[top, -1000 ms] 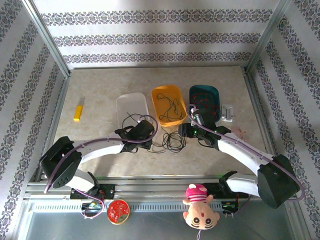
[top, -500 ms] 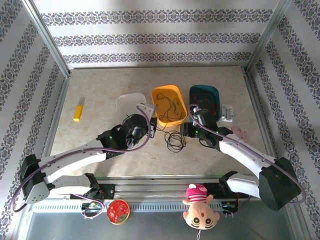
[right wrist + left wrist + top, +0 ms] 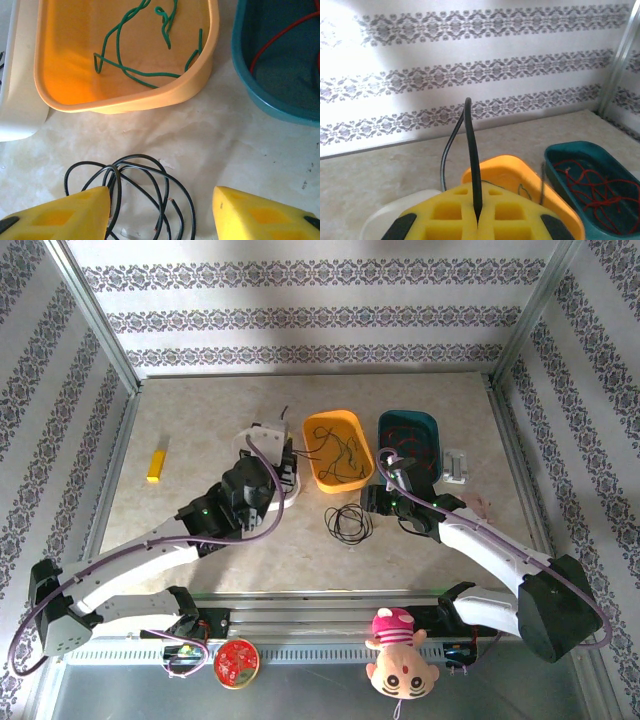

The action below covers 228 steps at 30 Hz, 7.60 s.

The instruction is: Untangle the cables

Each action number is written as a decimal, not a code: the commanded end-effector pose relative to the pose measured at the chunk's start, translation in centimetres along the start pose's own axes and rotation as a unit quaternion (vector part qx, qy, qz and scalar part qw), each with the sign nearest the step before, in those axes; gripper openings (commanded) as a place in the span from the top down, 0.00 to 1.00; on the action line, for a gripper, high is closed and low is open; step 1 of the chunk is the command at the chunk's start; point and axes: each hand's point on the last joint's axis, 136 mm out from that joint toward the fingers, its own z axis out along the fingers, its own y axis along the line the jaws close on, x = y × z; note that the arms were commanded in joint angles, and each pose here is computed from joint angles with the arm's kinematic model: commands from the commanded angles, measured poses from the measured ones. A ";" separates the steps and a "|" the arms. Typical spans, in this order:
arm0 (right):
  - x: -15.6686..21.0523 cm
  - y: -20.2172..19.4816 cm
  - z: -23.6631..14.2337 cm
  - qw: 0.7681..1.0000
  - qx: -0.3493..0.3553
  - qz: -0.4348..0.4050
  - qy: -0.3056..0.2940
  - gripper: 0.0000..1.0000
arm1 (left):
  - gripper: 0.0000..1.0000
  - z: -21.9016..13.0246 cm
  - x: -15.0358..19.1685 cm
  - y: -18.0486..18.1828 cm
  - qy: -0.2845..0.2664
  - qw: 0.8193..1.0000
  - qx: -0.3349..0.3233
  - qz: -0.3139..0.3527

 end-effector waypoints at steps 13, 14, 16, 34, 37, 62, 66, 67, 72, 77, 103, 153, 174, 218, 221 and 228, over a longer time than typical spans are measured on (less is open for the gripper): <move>-0.3 1.3 -0.4 0.999 -0.029 -0.019 0.003 0.44 | 1.00 6.6 13.0 6.8 0.227 0.965 -0.026 -0.128; -0.2 1.3 -0.4 0.999 -0.029 -0.020 0.005 0.44 | 1.00 6.8 13.7 7.2 0.237 0.963 -0.036 -0.126; -0.1 1.4 -0.5 0.999 -0.031 -0.025 0.007 0.44 | 1.00 7.2 14.8 8.0 0.249 0.960 -0.063 -0.115; 1.5 3.1 0.5 0.995 -0.065 -0.050 0.059 0.44 | 0.18 6.9 16.1 0.9 0.289 0.955 0.036 0.052; 3.0 3.6 1.0 0.991 -0.067 -0.065 0.093 0.44 | 0.19 5.3 18.2 -3.3 0.318 0.938 0.125 0.050; 4.4 0.7 1.5 0.993 -0.012 -0.042 0.107 0.45 | 0.57 5.4 30.0 -8.6 0.431 0.886 0.143 0.095; 4.4 0.7 1.4 0.993 -0.011 -0.043 0.106 0.45 | 0.64 5.7 30.7 -8.5 0.434 0.886 0.136 0.096; 4.4 0.7 1.4 0.993 -0.011 -0.042 0.106 0.45 | 0.68 5.8 30.7 -8.5 0.432 0.887 0.136 0.093; 4.6 0.9 1.6 0.992 -0.017 -0.046 0.112 0.45 | 0.93 6.1 29.7 -9.7 0.405 0.898 0.161 0.069; 5.0 0.6 1.9 0.992 -0.010 -0.045 0.117 0.45 | 1.00 6.0 26.4 -10.1 0.359 0.916 0.173 0.050; 5.8 -3.2 3.0 0.993 0.035 0.033 0.106 0.45 | 1.00 -1.7 3.1 -11.1 0.090 0.947 0.307 0.030; 1.7 -0.4 -0.9 1.000 -0.021 -0.009 0.000 0.44 | 1.00 4.3 8.2 2.8 0.154 0.987 0.015 -0.040; 4.0 1.0 -0.3 0.996 -0.061 -0.035 0.060 0.44 | 0.12 5.9 12.4 6.6 0.156 0.983 -0.029 -0.088; -9.7 21.4 9.3 0.970 -0.199 -0.118 0.081 0.62 | 0.12 -1.8 12.9 15.1 0.127 0.951 -0.269 -0.090; -10.0 21.4 10.3 0.972 -0.187 -0.111 0.087 0.47 | 0.12 -1.9 12.9 15.0 0.128 0.952 -0.262 -0.090; -10.9 15.9 4.9 0.986 -0.102 -0.131 0.006 0.44 | 0.10 -2.0 13.8 15.3 0.140 0.949 -0.271 -0.076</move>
